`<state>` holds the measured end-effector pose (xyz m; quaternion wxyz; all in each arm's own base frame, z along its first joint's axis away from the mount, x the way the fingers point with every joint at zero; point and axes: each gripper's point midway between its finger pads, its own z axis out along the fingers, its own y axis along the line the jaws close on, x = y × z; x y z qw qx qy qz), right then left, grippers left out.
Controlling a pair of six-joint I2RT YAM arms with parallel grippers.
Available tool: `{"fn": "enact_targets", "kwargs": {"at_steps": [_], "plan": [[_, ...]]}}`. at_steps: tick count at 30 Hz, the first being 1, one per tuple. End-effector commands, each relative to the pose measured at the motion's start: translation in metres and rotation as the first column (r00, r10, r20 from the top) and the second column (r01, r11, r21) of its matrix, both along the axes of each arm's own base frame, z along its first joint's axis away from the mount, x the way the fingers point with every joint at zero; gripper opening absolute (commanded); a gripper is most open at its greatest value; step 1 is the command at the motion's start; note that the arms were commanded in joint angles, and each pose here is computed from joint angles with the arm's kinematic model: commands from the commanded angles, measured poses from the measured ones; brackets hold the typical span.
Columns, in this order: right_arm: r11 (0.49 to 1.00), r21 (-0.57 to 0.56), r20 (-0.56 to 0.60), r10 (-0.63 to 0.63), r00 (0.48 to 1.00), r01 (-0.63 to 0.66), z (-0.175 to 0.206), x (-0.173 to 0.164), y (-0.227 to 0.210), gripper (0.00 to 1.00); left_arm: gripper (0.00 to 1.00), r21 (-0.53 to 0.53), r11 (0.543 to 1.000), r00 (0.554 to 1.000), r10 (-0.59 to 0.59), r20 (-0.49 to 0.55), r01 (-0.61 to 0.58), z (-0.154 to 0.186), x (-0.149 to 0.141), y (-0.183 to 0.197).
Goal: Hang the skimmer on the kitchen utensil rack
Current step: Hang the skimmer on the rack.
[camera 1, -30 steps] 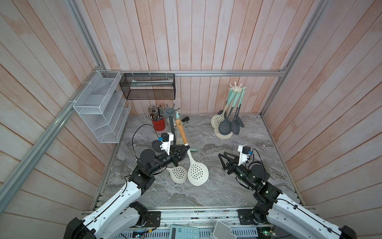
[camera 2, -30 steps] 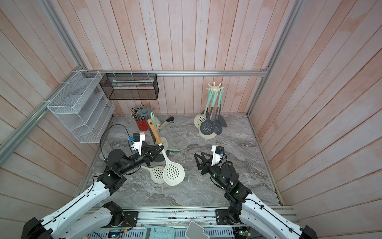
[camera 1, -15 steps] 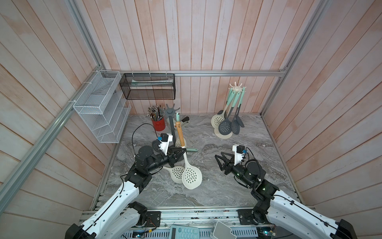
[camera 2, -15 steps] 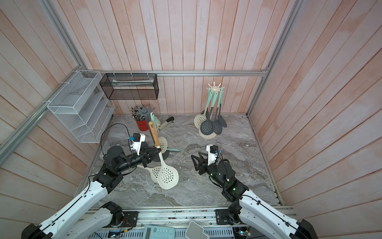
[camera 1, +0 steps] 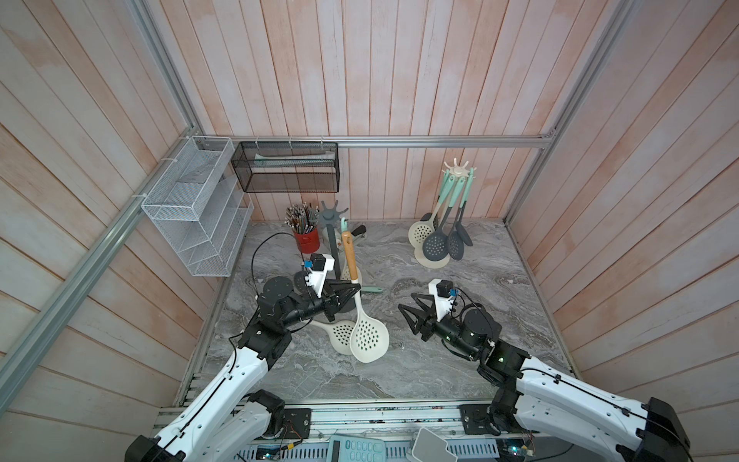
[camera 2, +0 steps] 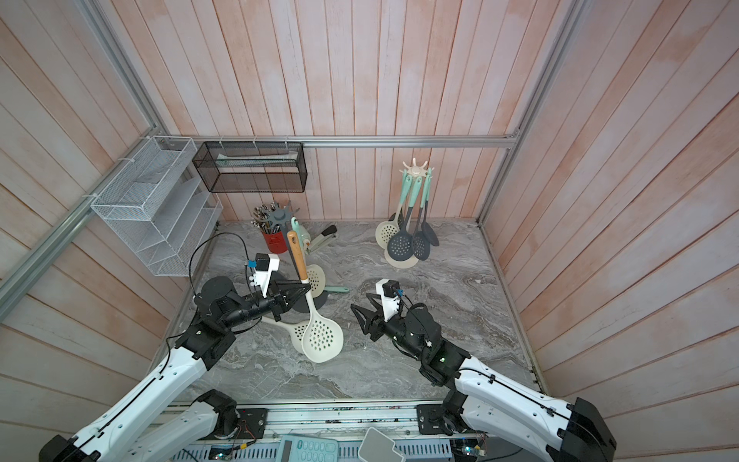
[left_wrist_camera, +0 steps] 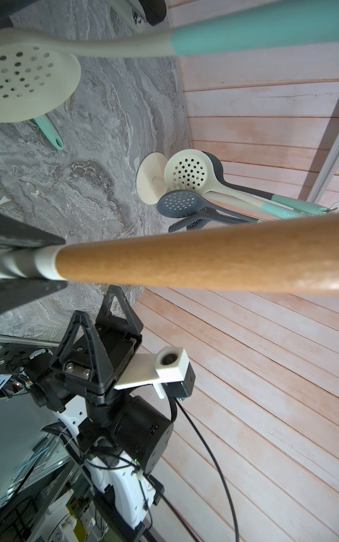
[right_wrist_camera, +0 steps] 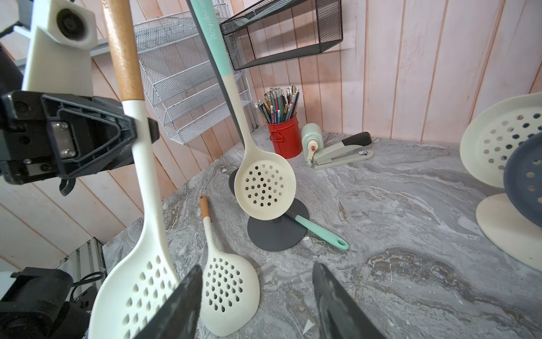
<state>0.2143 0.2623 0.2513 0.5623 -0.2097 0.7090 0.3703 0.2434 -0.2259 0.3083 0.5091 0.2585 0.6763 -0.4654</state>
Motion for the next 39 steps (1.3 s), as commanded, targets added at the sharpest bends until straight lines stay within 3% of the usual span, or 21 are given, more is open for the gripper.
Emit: {"fn": "enact_targets", "kwargs": {"at_steps": [1,39], "plan": [[1.000,-0.002,0.072,-0.004,0.997,0.004,0.020,0.001,0.004,0.62,0.06,-0.014,1.000,0.998,-0.005,0.070,0.006,0.021,0.001,0.002],[1.000,0.015,0.084,-0.005,0.996,0.004,0.025,0.002,0.008,0.63,0.06,-0.042,0.993,0.994,0.112,-0.002,-0.112,0.019,0.040,0.024]]}}
